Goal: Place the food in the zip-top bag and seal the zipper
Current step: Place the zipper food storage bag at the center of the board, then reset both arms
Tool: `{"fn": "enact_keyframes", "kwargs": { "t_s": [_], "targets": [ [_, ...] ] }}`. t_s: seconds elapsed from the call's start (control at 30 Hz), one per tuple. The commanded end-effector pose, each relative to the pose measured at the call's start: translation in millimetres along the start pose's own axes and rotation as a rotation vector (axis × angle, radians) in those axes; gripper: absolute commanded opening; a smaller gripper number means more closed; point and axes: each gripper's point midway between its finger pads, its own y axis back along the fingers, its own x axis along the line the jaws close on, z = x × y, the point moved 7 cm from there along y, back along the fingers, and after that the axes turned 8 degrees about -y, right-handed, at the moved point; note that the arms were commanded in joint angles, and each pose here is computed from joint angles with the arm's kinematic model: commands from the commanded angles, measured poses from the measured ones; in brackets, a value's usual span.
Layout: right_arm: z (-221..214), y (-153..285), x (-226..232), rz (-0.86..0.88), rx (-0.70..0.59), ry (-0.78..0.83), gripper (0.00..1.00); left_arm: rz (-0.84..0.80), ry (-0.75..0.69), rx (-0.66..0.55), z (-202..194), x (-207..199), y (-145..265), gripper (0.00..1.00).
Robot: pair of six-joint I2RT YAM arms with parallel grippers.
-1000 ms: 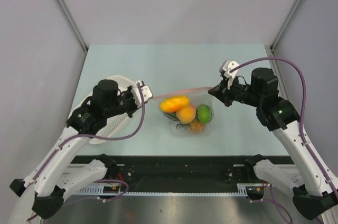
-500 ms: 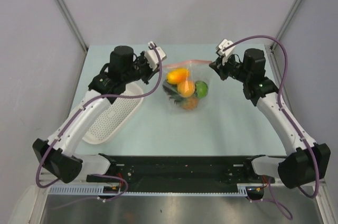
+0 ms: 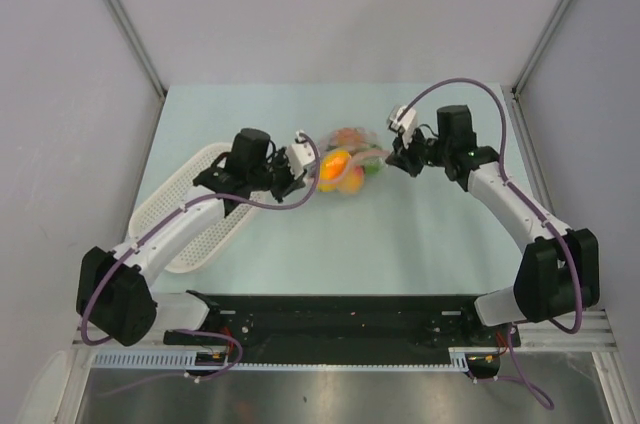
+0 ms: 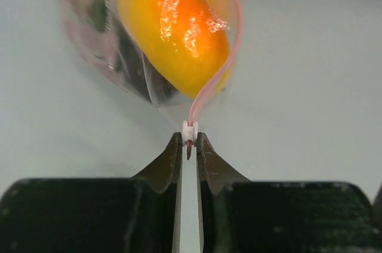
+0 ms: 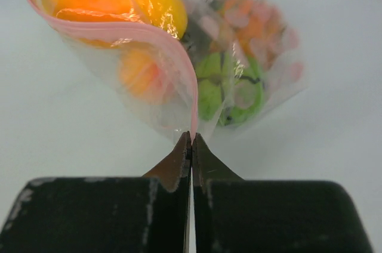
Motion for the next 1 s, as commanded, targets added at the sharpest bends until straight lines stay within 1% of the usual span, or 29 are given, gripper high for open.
{"fn": "enact_keyframes", "kwargs": {
  "t_s": [0.0, 0.07, 0.13, 0.2, 0.23, 0.27, 0.3, 0.33, 0.37, 0.4, 0.43, 0.47, 0.5, 0.53, 0.57, 0.6, 0.63, 0.67, 0.7, 0.73, 0.77, 0.83, 0.87, 0.93, 0.97],
  "targets": [
    [-52.1, 1.9, 33.5, 0.154, 0.155, -0.047, 0.00, -0.121, 0.013, 0.005, -23.7, -36.1, 2.3, 0.00],
    [-64.1, 4.9, 42.5, 0.167, 0.178, -0.058, 0.00, -0.145, 0.036, 0.011, -28.1, -46.6, 3.4, 0.00],
    [-67.3, 10.5, 52.4, 0.180, 0.186, -0.050, 0.00, -0.169, 0.058, 0.018, -34.8, -57.1, 2.4, 0.00],
    [-81.8, 15.6, 63.3, 0.204, 0.224, -0.054, 0.00, -0.180, 0.067, 0.019, -40.3, -65.2, 3.8, 0.00],
    [-80.8, 20.0, 68.8, 0.211, 0.219, -0.021, 0.00, -0.193, 0.068, 0.024, -42.3, -70.3, 3.4, 0.01],
    [-85.0, 22.6, 73.1, 0.218, 0.230, -0.017, 0.05, -0.202, 0.066, 0.025, -43.3, -74.3, 3.6, 0.05],
    [-92.5, 26.5, 79.7, 0.233, 0.256, -0.024, 0.12, -0.211, 0.059, 0.026, -44.9, -78.1, 5.1, 0.09],
    [-93.1, 28.5, 85.2, 0.245, 0.263, -0.005, 0.29, -0.235, 0.052, 0.029, -44.9, -84.7, 6.3, 0.15],
    [-91.5, 35.1, 90.3, 0.246, 0.263, 0.006, 0.38, -0.244, 0.045, 0.026, -43.9, -87.6, 8.1, 0.27],
    [-92.2, 37.8, 94.0, 0.249, 0.266, 0.007, 0.45, -0.246, 0.042, 0.022, -43.0, -89.5, 11.5, 0.31],
    [-90.4, 40.9, 96.1, 0.245, 0.262, 0.010, 0.58, -0.255, 0.046, 0.023, -42.7, -92.1, 14.4, 0.37],
    [-84.0, 47.5, 100.0, 0.233, 0.242, 0.017, 0.63, -0.255, 0.050, 0.021, -41.2, -92.5, 16.8, 0.49],
    [-81.5, 50.5, 101.1, 0.220, 0.237, 0.021, 0.67, -0.249, 0.053, 0.019, -38.4, -91.7, 19.8, 0.55],
    [-77.9, 54.3, 102.8, 0.207, 0.225, 0.021, 0.73, -0.245, 0.054, 0.020, -36.3, -92.1, 25.8, 0.61],
    [-70.9, 60.9, 105.3, 0.184, 0.197, 0.020, 0.77, -0.237, 0.058, 0.023, -34.5, -91.5, 29.0, 0.69],
    [-67.7, 65.1, 105.7, 0.159, 0.185, 0.022, 0.81, -0.222, 0.067, 0.017, -29.3, -89.9, 36.6, 0.74],
    [-63.8, 68.6, 106.3, 0.142, 0.170, 0.022, 0.83, -0.204, 0.072, 0.022, -27.9, -88.0, 39.7, 0.84],
    [-57.1, 76.0, 107.7, 0.108, 0.142, 0.019, 0.85, -0.189, 0.083, 0.007, -20.7, -84.4, 45.6, 0.90],
    [-52.8, 79.1, 108.0, 0.090, 0.126, 0.016, 0.91, -0.167, 0.110, 0.007, -19.5, -79.6, 52.6, 0.94],
    [-47.6, 82.1, 107.3, 0.066, 0.106, 0.015, 0.93, -0.151, 0.130, -0.004, -15.9, -75.6, 57.1, 1.00],
    [-42.4, 88.3, 107.3, 0.024, 0.086, -0.016, 0.95, -0.125, 0.166, -0.026, -6.5, -68.1, 64.2, 1.00],
    [-28.2, 94.5, 104.0, -0.024, 0.039, -0.037, 0.99, -0.062, 0.221, -0.041, -1.5, -51.3, 77.0, 1.00],
    [-22.3, 98.8, 99.8, -0.072, 0.019, -0.085, 1.00, 0.005, 0.268, -0.057, 7.4, -36.6, 87.8, 1.00],
    [-6.2, 105.5, 88.7, -0.154, -0.031, -0.133, 1.00, 0.086, 0.317, -0.085, 21.1, -15.0, 102.3, 1.00],
    [-1.8, 109.9, 80.2, -0.202, -0.049, -0.196, 1.00, 0.148, 0.396, -0.085, 19.7, -0.3, 111.1, 1.00]
  ]
}}
